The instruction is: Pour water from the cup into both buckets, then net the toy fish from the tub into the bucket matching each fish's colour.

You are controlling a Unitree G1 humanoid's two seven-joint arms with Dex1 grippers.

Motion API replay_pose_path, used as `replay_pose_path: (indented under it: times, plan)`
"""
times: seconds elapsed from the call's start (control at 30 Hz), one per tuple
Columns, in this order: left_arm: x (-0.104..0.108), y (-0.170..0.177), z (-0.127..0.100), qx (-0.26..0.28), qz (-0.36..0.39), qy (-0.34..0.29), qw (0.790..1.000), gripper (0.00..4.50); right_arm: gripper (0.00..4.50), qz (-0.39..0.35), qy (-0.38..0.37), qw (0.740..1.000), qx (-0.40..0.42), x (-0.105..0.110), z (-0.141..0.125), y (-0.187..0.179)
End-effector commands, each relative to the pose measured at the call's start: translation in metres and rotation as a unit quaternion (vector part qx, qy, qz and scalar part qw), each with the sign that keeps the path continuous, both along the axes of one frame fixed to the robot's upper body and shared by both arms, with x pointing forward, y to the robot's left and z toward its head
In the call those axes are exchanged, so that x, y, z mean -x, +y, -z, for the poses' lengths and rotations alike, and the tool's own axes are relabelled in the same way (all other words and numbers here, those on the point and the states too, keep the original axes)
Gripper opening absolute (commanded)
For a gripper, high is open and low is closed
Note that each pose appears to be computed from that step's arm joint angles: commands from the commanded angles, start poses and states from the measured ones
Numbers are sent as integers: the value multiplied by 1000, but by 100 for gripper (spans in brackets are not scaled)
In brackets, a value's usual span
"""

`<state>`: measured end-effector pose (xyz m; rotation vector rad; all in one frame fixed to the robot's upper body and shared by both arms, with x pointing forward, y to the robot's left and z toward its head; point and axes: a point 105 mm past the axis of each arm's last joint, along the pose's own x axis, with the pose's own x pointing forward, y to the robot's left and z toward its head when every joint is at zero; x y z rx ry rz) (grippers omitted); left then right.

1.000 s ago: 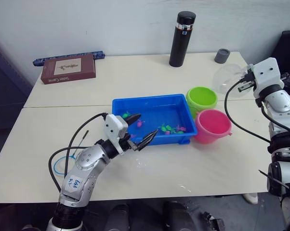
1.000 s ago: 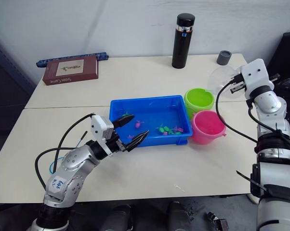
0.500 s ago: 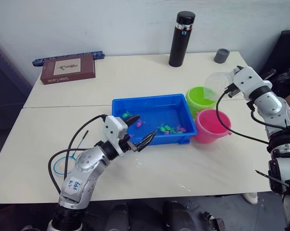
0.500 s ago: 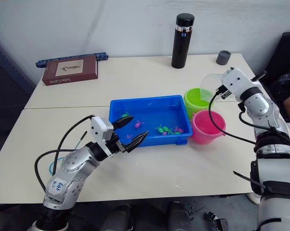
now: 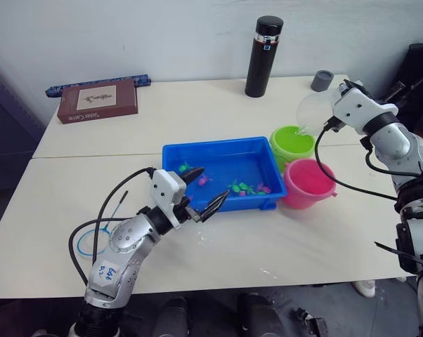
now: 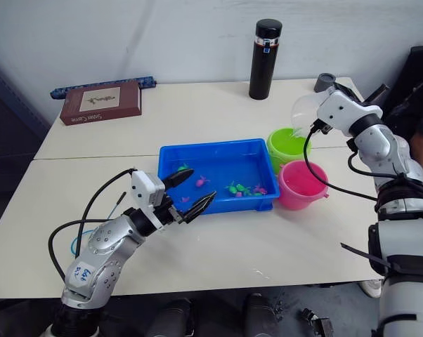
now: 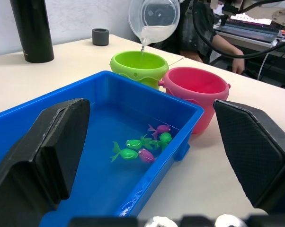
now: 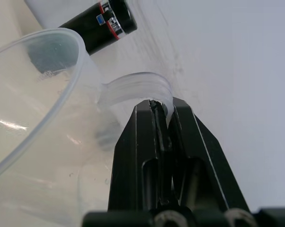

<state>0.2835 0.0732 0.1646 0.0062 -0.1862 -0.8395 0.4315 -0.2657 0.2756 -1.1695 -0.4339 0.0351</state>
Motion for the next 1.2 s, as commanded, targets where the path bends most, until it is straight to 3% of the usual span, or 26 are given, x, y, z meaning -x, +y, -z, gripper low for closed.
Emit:
replay_pose_path:
  times: [0.03, 1.2]
  plan:
    - [5, -2, -10, 4, 1, -20, 1000, 450, 6, -3, -42, 999, 18, 6, -23, -2]
    - [7, -2, -8, 8, -2, -16, 1000, 450, 6, -31, -82, 983, 160, 11, -15, 20]
